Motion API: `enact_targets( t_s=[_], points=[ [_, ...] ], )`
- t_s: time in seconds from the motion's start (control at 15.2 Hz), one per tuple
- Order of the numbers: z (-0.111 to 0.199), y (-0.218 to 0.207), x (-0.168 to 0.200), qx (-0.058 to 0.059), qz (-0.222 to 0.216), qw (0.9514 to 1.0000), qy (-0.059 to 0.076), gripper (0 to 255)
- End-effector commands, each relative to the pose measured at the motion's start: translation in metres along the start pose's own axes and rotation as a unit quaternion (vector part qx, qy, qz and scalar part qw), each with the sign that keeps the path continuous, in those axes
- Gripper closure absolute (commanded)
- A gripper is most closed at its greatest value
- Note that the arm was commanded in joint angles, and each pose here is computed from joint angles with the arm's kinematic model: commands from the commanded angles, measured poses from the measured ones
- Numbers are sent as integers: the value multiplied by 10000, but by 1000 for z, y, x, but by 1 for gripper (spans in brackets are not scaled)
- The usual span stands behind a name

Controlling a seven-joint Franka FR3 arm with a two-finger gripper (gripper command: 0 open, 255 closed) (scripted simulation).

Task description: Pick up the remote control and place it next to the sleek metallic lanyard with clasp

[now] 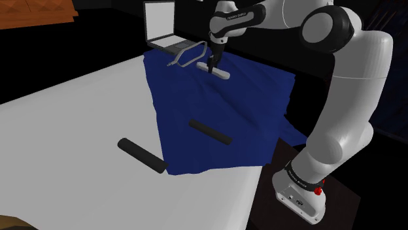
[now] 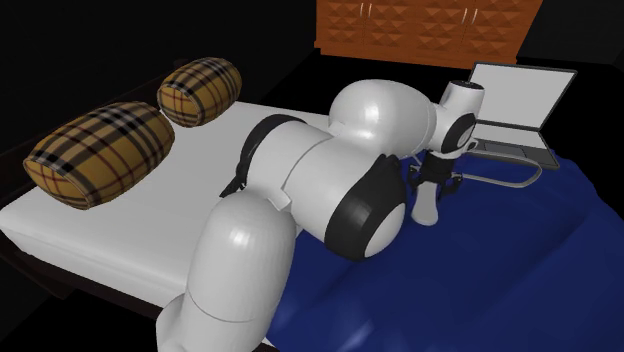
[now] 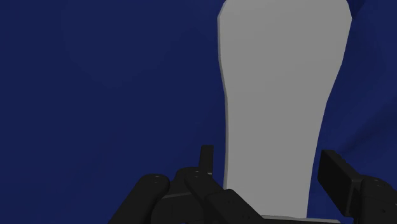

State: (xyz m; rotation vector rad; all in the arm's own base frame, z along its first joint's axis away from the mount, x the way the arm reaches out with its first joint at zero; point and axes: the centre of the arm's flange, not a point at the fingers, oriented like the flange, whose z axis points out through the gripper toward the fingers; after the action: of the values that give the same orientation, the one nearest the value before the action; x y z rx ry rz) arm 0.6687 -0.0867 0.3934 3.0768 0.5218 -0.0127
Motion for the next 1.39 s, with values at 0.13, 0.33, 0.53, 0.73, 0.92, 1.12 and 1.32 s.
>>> enact_targets(
  t_s=[0.13,0.33,0.53,0.73,0.92,1.12,1.32],
  points=[
    [20,-1,1,-2,0,10000,4,255],
    [36,-1,1,-2,0,10000,4,255],
    [50,-1,1,-2,0,10000,4,255],
    [50,-1,1,-2,0,10000,4,255],
    [50,-1,1,-2,0,10000,4,255],
    [50,-1,1,-2,0,10000,4,0],
    [50,-1,1,-2,0,10000,4,0]
  ],
)
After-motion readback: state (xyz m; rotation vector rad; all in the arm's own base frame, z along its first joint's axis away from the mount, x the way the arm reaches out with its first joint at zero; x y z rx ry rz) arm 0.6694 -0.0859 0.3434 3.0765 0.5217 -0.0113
